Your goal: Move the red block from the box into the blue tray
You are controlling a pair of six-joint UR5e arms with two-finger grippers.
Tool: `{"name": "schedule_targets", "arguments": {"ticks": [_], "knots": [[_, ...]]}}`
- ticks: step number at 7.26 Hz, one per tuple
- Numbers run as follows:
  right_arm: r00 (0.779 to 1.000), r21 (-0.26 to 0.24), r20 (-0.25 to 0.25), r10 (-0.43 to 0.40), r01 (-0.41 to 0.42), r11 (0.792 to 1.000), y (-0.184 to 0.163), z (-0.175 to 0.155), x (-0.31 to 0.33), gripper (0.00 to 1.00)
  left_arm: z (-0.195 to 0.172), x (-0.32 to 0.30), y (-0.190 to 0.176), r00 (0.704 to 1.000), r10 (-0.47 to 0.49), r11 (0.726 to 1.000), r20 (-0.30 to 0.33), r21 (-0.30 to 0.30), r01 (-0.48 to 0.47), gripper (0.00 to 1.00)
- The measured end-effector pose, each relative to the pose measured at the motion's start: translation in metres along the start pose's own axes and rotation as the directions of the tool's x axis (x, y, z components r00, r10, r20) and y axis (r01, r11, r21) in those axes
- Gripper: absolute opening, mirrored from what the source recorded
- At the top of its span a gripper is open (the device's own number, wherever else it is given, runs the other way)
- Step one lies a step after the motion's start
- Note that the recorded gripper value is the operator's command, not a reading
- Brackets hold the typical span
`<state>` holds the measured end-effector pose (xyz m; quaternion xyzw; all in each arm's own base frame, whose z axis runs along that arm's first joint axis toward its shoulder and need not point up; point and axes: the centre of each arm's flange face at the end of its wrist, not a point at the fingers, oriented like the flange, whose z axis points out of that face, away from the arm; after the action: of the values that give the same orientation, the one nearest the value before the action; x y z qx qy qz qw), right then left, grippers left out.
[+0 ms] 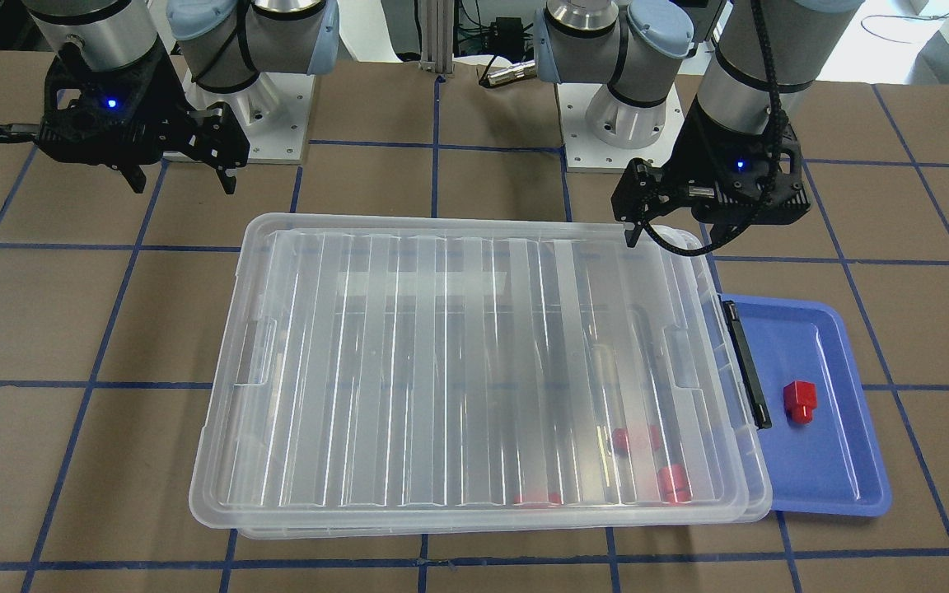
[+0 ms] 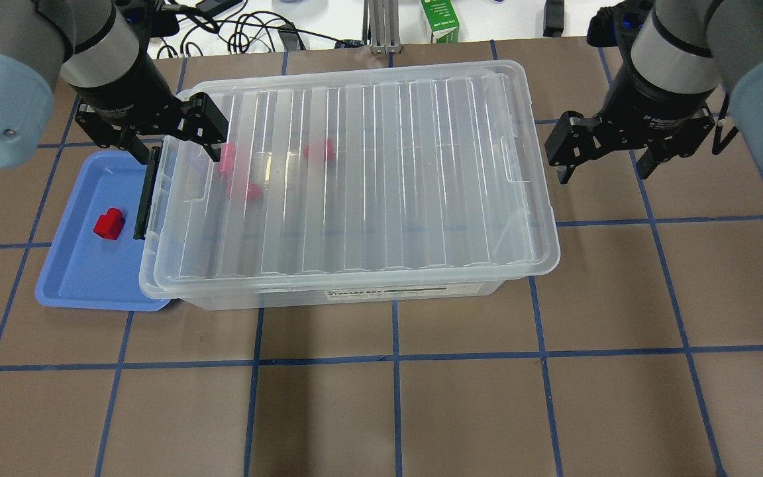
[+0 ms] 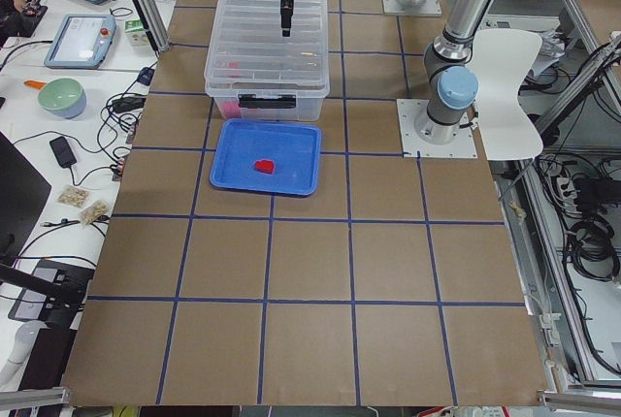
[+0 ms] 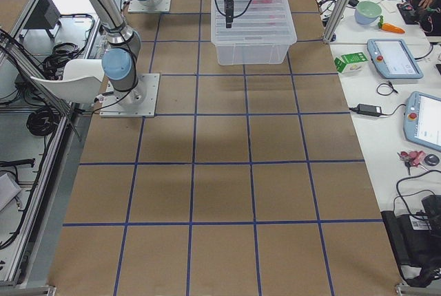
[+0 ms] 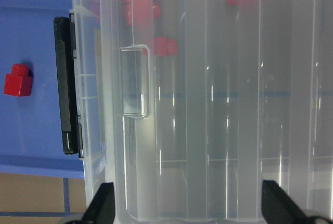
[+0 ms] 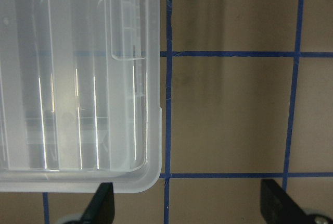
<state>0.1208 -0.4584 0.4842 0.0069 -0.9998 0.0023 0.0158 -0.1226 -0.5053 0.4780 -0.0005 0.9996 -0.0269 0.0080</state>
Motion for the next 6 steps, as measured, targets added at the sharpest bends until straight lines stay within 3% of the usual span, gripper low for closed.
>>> {"name": "schedule_targets", "arguments": {"ticks": [6], "knots": [[1.0,-0.004,-0.014,0.0,0.0,1.0,0.0051,-0.0032,0.0009,1.0,-0.0018,0.0008,0.0054,1.0,0.002,0.999,-0.001,-0.035,-0.002,1.0]]}}
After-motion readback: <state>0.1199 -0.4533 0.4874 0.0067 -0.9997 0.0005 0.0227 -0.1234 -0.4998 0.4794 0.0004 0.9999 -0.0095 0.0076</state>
